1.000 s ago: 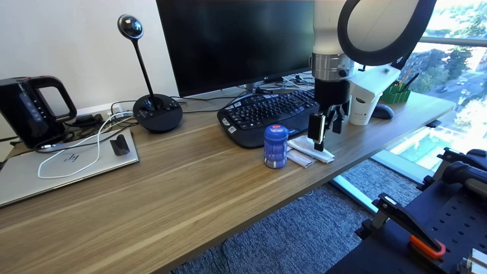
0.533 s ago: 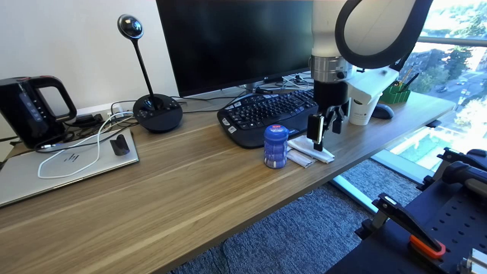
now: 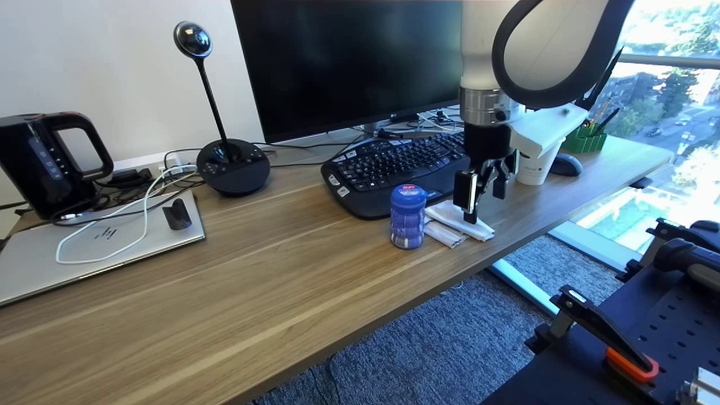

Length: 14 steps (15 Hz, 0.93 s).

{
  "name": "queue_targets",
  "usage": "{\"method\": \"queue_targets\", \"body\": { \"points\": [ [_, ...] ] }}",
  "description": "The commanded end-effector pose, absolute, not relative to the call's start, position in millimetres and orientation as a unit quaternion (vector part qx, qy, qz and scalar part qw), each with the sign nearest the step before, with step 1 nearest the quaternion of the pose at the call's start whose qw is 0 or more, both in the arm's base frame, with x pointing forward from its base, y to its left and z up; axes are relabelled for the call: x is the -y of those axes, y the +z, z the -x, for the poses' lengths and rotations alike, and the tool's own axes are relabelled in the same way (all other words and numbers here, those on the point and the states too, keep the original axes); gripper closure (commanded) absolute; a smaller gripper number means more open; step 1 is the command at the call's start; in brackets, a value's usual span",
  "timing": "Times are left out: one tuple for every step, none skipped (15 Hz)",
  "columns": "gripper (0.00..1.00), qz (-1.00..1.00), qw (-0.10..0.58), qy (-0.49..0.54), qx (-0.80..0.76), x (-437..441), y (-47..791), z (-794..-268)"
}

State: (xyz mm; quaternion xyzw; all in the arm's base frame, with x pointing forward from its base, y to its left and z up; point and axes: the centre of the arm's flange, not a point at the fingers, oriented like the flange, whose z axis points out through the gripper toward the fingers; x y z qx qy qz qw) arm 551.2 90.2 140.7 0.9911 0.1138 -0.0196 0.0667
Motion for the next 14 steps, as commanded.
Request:
{"method": "queue_targets", "body": {
  "points": [
    [0.00,-0.991,0.078,-0.021,-0.108,-94.1,137.1,-556.4],
    [0.13,-0.991,0.077,-0.023,-0.108,-94.3,136.4,-556.0],
    [0.26,-0.991,0.076,-0.024,-0.108,-89.5,133.8,-557.8],
    [0.35,-0.991,0.075,-0.025,-0.109,-88.6,133.3,-557.9],
    [0.42,-0.991,0.075,-0.027,-0.109,-87.4,131.9,-557.8],
    [0.51,-0.991,0.076,-0.028,-0.109,-86.3,130.6,-557.7],
    [0.58,-0.991,0.076,-0.028,-0.109,-85.7,129.8,-557.6],
    [0.66,-0.991,0.076,-0.029,-0.109,-85.3,129.3,-557.5],
    [0.73,-0.991,0.076,-0.030,-0.109,-85.4,129.1,-557.2],
    [0.81,-0.991,0.076,-0.030,-0.109,-85.4,128.9,-557.1],
    [0.88,-0.991,0.076,-0.030,-0.109,-86.0,128.9,-556.8],
    [0.95,-0.991,0.076,-0.030,-0.110,-86.5,129.1,-556.6],
    [1.00,-0.991,0.076,-0.030,-0.110,-86.8,129.2,-556.5],
    [1.00,-0.991,0.076,-0.030,-0.109,-87.1,129.4,-556.5]
  ]
}}
